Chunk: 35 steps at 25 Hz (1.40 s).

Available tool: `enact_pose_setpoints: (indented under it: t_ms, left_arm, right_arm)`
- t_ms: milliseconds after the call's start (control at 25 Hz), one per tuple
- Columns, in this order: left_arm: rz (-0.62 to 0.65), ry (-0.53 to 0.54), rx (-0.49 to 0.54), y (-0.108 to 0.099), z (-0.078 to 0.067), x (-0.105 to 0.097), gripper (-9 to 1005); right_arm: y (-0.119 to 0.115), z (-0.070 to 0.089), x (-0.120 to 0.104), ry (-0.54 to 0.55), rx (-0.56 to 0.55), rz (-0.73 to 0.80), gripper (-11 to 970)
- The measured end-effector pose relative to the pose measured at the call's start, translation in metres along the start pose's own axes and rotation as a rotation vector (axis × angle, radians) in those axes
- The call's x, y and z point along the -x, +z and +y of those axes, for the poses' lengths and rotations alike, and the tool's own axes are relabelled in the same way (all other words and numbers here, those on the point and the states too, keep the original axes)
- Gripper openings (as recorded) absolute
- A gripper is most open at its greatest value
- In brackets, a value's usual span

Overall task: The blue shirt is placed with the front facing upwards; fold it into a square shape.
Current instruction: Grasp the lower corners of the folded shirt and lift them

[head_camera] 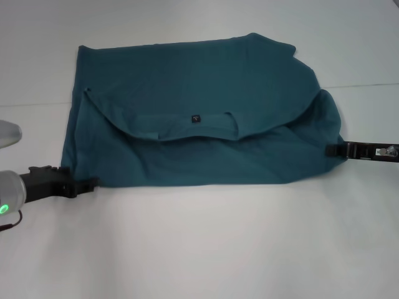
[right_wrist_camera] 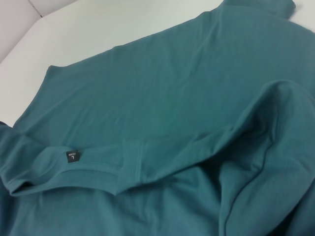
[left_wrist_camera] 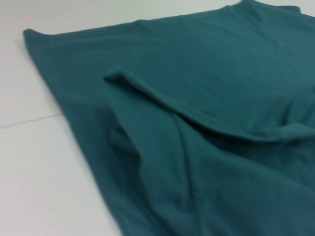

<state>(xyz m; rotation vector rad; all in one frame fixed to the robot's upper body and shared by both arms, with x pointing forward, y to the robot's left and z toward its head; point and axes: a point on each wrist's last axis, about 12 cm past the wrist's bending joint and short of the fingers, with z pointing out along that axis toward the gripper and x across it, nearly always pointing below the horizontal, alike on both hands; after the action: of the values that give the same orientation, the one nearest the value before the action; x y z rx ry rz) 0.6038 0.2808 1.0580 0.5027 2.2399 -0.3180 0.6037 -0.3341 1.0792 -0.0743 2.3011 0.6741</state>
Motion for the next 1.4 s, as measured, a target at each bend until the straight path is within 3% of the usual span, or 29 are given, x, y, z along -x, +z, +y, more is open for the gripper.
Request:
enact_pose_setpoints:
  t_ms: [80, 240, 680, 880, 1120, 1400]
  left_arm:
    - [0.004, -0.018, 0.019, -0.0006, 0.0031, 0.0004, 807]
    - [0.028, 0.009, 0.023, 0.0009, 0.002, 0.0016, 571]
    - [0.039, 0.018, 0.015, 0.0031, -0.0009, 0.0024, 350]
    - [0.04, 0.02, 0.014, 0.0038, -0.0015, 0.003, 117]
    - [0.041, 0.027, 0.008, 0.0043, -0.0027, 0.0043, 1]
    - [0.03, 0.023, -0.021, -0.0056, -0.0003, 0.0096, 1]
  right_arm:
    - [0.0, 0.0, 0.0001, 0.0, 0.0, 0.0, 32]
    - [0.0002, 0.0, 0.0, 0.0, -0.002, -0.002, 32]
    - [0.0003, 0.0001, 0.0003, -0.001, -0.002, -0.003, 32]
    - [0.0003, 0.0003, 0.0003, -0.003, -0.002, -0.002, 32]
    - [0.0006, 0.0004, -0.0001, -0.003, -0.001, 0.0, 32]
    - [-0.0016, 0.0015, 0.0022, -0.013, 0.014, -0.009, 31]
